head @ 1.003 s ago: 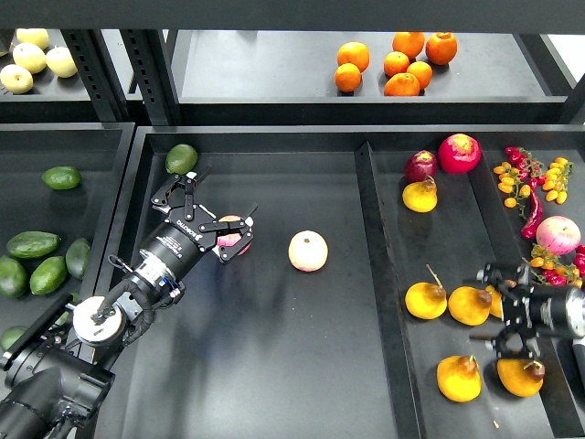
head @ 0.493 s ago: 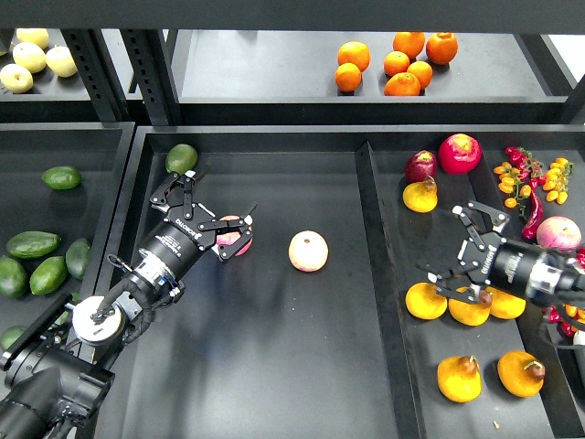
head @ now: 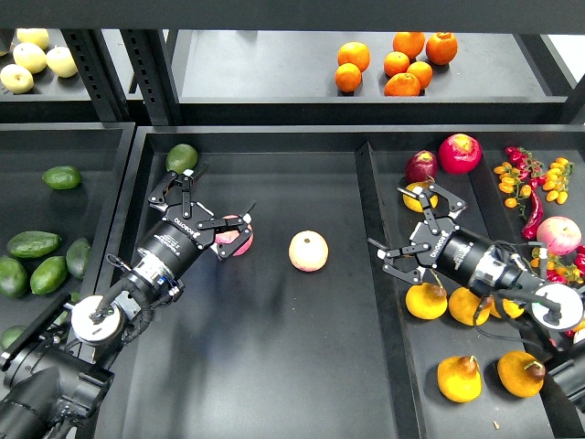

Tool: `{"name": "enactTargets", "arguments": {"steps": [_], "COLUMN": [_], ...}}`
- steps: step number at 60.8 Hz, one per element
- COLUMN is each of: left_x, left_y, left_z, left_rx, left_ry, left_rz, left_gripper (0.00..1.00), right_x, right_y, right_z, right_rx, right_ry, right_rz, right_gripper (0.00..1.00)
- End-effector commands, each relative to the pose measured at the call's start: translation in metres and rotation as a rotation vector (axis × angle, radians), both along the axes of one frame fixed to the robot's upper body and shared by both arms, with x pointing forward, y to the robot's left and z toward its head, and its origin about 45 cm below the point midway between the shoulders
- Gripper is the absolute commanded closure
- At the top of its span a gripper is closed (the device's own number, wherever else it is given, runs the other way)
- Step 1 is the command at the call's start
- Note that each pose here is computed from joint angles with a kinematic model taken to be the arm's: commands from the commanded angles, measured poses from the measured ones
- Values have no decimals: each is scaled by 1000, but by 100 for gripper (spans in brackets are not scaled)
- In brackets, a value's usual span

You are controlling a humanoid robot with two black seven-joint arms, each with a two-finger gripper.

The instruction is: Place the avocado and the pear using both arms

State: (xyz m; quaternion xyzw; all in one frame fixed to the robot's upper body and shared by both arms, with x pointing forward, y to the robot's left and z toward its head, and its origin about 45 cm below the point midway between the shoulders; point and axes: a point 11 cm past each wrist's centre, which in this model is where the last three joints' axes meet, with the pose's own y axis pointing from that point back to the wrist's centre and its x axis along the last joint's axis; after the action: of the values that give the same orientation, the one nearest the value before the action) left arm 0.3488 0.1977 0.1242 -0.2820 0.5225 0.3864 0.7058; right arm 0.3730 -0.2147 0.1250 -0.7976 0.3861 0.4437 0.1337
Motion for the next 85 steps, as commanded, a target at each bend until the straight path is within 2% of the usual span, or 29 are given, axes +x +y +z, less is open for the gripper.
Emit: {"name": "enactTargets", "arguments": {"steps": [1,10,29,85], "left_x": [0,0,1,0], "left_y": [0,0,2,2], "left_z": [0,0,1,-1], "left_rx": [-1,-3,-8,-8], "left_ry": [0,0,-3,0], "left_rz": [2,4,18,17], "left_gripper": [1,1,1,1], "right_x": [1,-3,11,13], "right_y": [31,54,15,11], "right_z": [-5,-17,-30,-32], "right_rx": [66,96,80,71], "right_ry": [-26,-13,20,26], "right_rz": [-50,-78,-228,-237], "right_gripper": [0,1,0,0]}}
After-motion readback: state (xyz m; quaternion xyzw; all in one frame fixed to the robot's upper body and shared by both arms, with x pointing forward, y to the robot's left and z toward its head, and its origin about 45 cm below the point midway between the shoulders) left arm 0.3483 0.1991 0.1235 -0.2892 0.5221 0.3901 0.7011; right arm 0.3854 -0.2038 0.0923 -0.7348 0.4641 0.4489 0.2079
